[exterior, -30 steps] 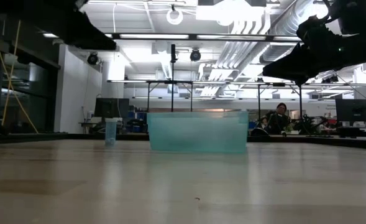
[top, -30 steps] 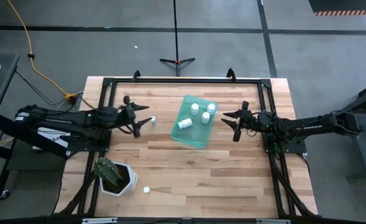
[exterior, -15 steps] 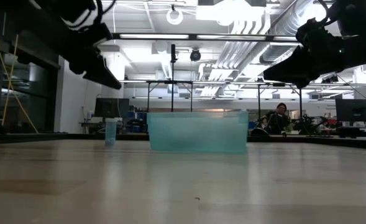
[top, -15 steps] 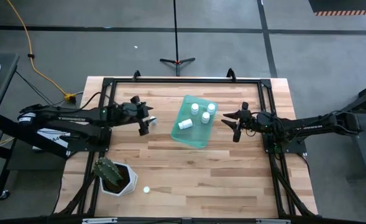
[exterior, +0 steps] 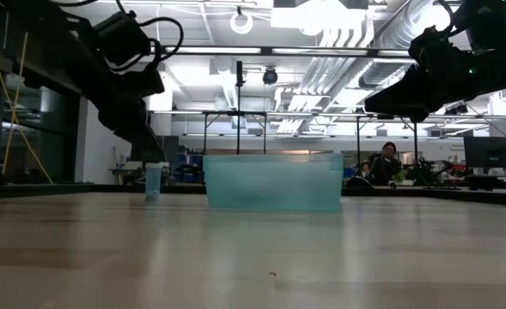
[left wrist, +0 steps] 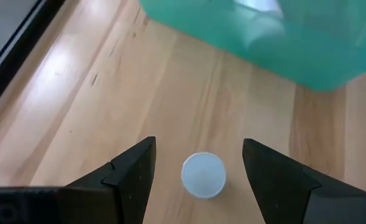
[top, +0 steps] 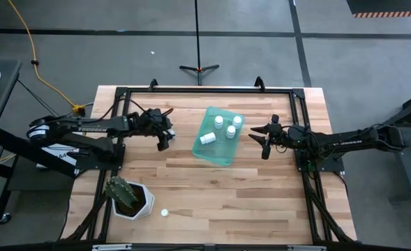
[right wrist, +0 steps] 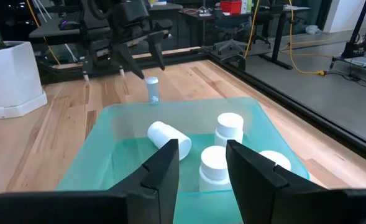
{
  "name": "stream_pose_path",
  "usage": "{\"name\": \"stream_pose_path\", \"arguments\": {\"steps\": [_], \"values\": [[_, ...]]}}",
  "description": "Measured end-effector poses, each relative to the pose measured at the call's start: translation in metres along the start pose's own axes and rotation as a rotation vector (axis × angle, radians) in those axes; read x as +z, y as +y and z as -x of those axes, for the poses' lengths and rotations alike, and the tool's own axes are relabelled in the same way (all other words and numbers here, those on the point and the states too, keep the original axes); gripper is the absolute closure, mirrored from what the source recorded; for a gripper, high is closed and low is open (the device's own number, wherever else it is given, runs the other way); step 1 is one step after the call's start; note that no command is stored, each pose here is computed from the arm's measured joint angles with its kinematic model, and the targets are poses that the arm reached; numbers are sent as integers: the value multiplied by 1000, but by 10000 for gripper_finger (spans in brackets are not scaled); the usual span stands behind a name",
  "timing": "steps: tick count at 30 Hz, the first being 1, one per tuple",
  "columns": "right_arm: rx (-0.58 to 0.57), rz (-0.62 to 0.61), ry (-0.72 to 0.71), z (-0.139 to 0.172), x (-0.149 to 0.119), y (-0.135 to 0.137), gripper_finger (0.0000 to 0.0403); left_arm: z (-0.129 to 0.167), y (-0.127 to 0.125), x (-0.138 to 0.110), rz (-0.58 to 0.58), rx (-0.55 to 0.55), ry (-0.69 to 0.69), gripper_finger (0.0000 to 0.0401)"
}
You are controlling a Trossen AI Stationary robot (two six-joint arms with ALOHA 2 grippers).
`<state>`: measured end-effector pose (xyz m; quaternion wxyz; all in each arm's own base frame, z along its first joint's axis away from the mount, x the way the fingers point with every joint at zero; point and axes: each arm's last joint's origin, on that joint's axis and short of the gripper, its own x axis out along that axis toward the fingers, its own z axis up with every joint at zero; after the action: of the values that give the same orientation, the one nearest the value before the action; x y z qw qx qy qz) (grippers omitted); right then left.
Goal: Pick and place pill bottles into a basket
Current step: Put the blue pill bottle into the blue bin
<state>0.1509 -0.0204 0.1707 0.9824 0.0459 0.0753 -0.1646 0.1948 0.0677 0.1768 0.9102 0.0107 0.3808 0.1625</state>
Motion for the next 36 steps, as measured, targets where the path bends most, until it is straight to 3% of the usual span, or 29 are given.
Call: {"name": "stream_pose_path", "arguments": {"steps": [19,36], "values": [[-1,1,2,0,0,0,279,-19,-3,-10,-14,1,108,126],[0,1,2,0,0,0,279,-20,-3,-10,-22,4,108,126]]}}
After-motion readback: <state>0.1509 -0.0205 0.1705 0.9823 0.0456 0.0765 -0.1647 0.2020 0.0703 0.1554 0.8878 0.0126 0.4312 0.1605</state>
